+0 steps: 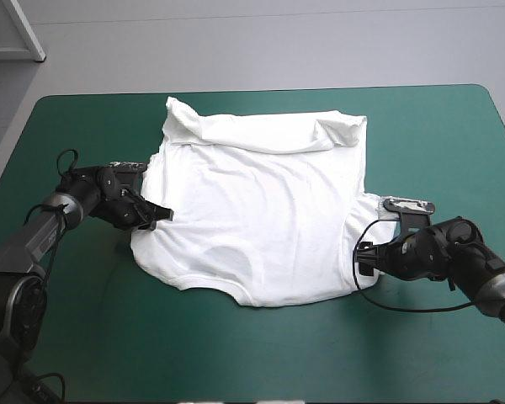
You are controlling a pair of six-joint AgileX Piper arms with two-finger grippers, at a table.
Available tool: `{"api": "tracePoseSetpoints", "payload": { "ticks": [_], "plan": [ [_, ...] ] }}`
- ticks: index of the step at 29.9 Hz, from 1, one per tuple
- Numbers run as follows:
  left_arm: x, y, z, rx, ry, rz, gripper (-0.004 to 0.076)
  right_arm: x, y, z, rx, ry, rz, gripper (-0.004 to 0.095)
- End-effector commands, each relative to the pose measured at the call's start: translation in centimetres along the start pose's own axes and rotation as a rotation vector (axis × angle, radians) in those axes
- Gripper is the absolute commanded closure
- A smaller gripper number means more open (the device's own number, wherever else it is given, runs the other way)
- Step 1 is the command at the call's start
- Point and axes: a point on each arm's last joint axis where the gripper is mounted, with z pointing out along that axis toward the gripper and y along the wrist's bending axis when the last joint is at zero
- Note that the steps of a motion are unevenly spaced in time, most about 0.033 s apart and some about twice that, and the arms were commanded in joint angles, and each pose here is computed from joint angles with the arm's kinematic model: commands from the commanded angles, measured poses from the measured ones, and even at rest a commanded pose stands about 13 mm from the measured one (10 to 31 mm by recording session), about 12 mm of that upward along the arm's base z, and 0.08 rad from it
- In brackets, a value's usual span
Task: Fold the cloth
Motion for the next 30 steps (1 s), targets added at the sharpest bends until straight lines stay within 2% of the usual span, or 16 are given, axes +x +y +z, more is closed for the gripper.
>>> {"api": "tracePoseSetpoints", "payload": {
  "ticks": [1, 2, 8, 14, 16, 19, 24, 25, 30],
  "plan": [
    [0.7, -0.6, 0.7, 0.047, 0.031, -0.044, 0.0701, -0.9, 0.4, 0.2, -0.035, -0.082, 0.035, 0.0008],
    [0.8, -0.6, 0.7, 0.048, 0.039, -0.037, 0.0731, -1.0, 0.5, 0.6, -0.041, -0.075, 0.043, 0.0008],
    [0.9, -0.6, 0.6, 0.05, 0.045, -0.02, 0.0734, -1.6, 1.3, 3.8, -0.076, -0.031, 0.096, 0.0008],
    [1.0, -0.7, 0.5, 0.053, 0.058, -0.014, 0.0734, -1.4, 1.5, 6.9, -0.054, 0.063, 0.11, 0.0031],
    [1.1, -0.7, 0.5, 0.052, 0.062, -0.013, 0.0734, -1.2, 1.7, 7.2, -0.054, 0.082, 0.096, 0.0121],
    [1.1, -0.7, 0.5, 0.052, 0.063, -0.013, 0.0734, -0.9, 2.2, 7.2, -0.062, 0.088, 0.08, 0.0364],
    [0.9, -0.7, -0.1, 0.048, 0.03, -0.006, 0.0734, -1.0, 3.3, 6.8, -0.091, 0.043, 0.027, 0.0883],
    [0.7, -0.7, -0.7, 0.043, 0.01, 0.003, 0.0734, -1.1, 3.4, 6.4, -0.102, 0.02, 0.025, 0.0923],
    [-0.7, -1.3, -6.8, 0.021, -0.183, 0.051, 0.0734, -2.9, 3.9, 2.7, -0.154, -0.129, -0.042, 0.0926]
  ]
}}
